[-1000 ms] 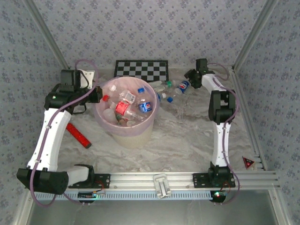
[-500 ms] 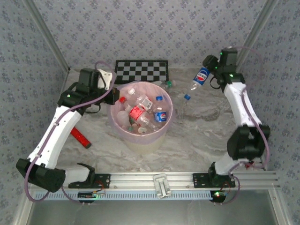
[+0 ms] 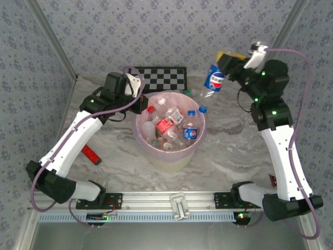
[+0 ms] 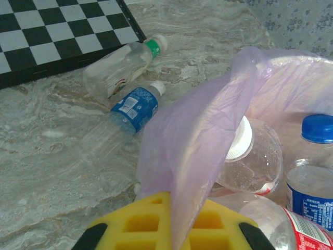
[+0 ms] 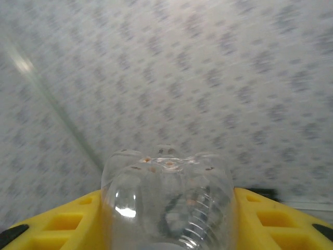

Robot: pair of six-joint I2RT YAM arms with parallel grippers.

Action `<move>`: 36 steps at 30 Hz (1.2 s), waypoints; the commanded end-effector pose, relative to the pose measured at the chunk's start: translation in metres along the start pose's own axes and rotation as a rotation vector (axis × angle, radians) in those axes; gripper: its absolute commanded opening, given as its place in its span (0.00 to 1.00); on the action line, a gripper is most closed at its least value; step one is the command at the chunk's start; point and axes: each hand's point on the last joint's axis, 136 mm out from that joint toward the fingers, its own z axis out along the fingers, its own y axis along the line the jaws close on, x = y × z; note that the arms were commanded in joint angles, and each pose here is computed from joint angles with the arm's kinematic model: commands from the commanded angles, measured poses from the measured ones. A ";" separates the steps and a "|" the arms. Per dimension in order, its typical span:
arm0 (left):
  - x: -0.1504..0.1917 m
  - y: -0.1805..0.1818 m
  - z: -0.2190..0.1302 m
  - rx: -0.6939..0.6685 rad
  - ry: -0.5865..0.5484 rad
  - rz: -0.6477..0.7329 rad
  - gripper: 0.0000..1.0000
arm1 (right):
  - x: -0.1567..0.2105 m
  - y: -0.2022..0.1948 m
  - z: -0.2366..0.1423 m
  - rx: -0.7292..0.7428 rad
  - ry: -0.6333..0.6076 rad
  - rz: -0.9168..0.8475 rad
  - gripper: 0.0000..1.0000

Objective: Put the plastic bottles in the bin

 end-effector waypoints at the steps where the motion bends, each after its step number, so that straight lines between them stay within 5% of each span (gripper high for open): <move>1: -0.019 -0.017 0.003 0.059 -0.051 -0.030 0.00 | 0.029 0.050 0.007 -0.194 0.069 -0.125 0.36; 12: -0.026 -0.018 0.007 0.053 -0.060 -0.035 0.00 | 0.155 0.075 0.006 -0.378 0.337 -0.166 0.36; 23: -0.030 -0.018 0.014 0.055 -0.064 -0.049 0.00 | 0.256 0.042 0.000 -0.217 0.582 -0.205 0.36; 31: -0.030 -0.022 0.018 0.061 -0.061 -0.043 0.00 | 0.288 0.015 0.003 -0.054 0.673 -0.294 0.37; 36: -0.028 -0.029 0.022 0.074 -0.043 -0.025 0.00 | 0.269 0.021 0.011 -0.042 0.653 -0.321 0.57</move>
